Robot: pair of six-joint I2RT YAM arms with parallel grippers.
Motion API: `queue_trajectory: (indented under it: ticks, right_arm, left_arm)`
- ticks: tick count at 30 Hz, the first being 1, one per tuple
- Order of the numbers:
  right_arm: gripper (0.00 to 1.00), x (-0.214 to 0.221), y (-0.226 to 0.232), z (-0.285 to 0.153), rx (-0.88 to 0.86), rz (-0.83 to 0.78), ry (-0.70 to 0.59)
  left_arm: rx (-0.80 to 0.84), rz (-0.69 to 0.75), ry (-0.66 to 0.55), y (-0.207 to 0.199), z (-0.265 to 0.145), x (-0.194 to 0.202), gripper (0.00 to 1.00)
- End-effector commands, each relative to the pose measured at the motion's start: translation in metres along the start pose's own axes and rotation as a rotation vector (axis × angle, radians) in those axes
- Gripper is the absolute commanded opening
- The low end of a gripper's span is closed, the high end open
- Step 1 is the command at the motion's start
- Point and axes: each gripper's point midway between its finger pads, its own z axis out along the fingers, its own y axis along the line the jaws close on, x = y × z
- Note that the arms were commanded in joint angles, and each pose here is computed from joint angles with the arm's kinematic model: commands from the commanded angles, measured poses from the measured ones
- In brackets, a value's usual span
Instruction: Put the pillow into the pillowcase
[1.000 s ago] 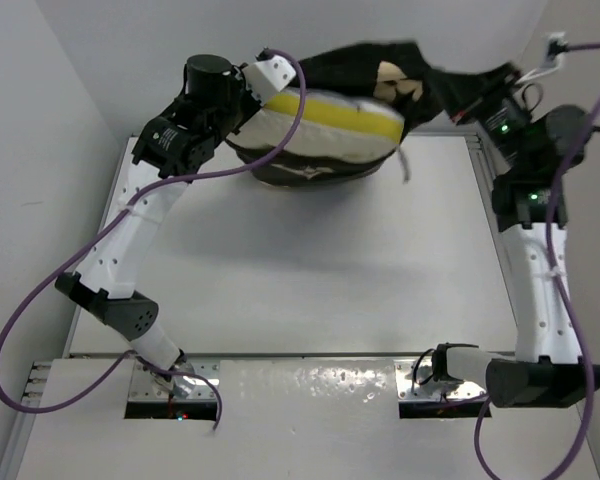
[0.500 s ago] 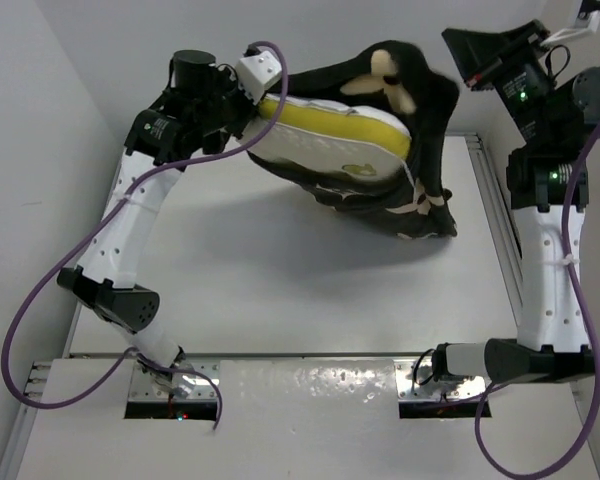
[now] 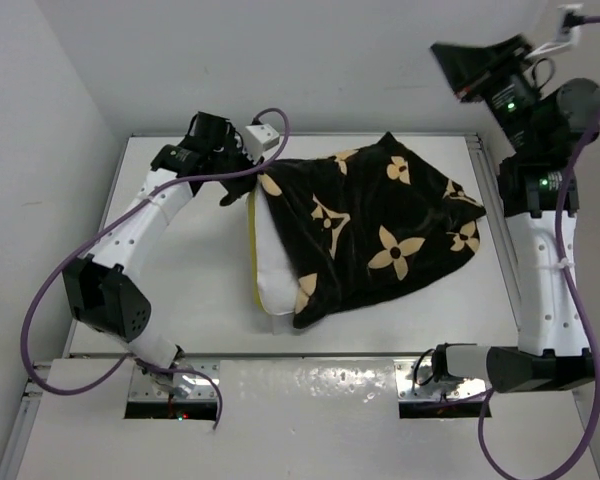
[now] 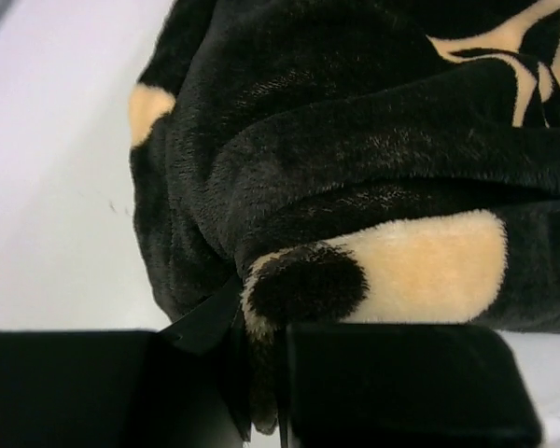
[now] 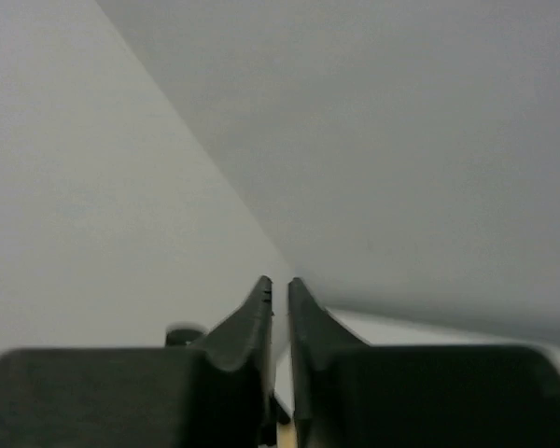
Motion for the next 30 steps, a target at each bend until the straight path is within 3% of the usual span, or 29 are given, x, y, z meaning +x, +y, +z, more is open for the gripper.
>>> queue_trajectory:
  ticks: [1, 3, 4, 7, 9, 11, 13, 17, 22, 24, 26, 27, 30]
  right_arm:
    - [0.16, 0.108, -0.033, -0.022, 0.091, 0.064, 0.35]
    - [0.33, 0.17, -0.069, -0.047, 0.18, -0.023, 0.551]
    - [0.52, 0.227, -0.085, -0.077, 0.23, -0.036, 0.754]
    - [0.75, 0.308, -0.078, -0.126, 0.219, -0.073, 1.019]
    - [0.79, 0.355, -0.064, -0.165, 0.16, -0.108, 1.119]
    - [0.83, 0.383, -0.055, -0.191, 0.103, -0.153, 1.129]
    - [0.85, 0.392, -0.06, -0.198, 0.11, -0.176, 1.091]
    - [0.87, 0.432, -0.067, -0.241, 0.136, -0.056, 1.13]
    - [0.88, 0.468, -0.058, -0.27, 0.141, -0.047, 1.192]
    - [0.78, 0.473, -0.055, -0.27, 0.134, -0.012, 1.167]
    - [0.61, 0.476, -0.046, -0.26, 0.1, 0.037, 1.107]
    - [0.4, 0.476, -0.042, -0.255, 0.085, 0.048, 1.089]
    - [0.05, 0.466, -0.035, -0.241, 0.085, 0.061, 1.042]
  left_arm:
    - [-0.009, -0.002, -0.175, 0.0, -0.016, -0.05, 0.0]
    - [-0.034, 0.018, -0.168, 0.001, -0.018, -0.054, 0.0]
    - [-0.04, 0.024, -0.163, 0.002, -0.017, -0.054, 0.0]
    - [-0.089, 0.009, -0.136, 0.016, -0.013, -0.045, 0.0]
    - [-0.105, -0.017, -0.13, 0.024, -0.014, -0.041, 0.0]
    - [-0.113, -0.035, -0.136, 0.027, -0.019, -0.043, 0.0]
    - [-0.125, -0.033, -0.143, 0.029, -0.024, -0.046, 0.0]
    - [-0.139, -0.033, -0.144, 0.032, -0.03, -0.047, 0.0]
    - [-0.154, -0.036, -0.142, 0.036, -0.031, -0.046, 0.0]
    - [-0.147, -0.041, -0.141, 0.036, -0.03, -0.045, 0.0]
    - [-0.147, -0.042, -0.137, 0.035, -0.03, -0.044, 0.0]
    - [-0.152, -0.042, -0.137, 0.036, -0.031, -0.044, 0.0]
    - [-0.17, -0.04, -0.128, 0.039, -0.032, -0.042, 0.0]
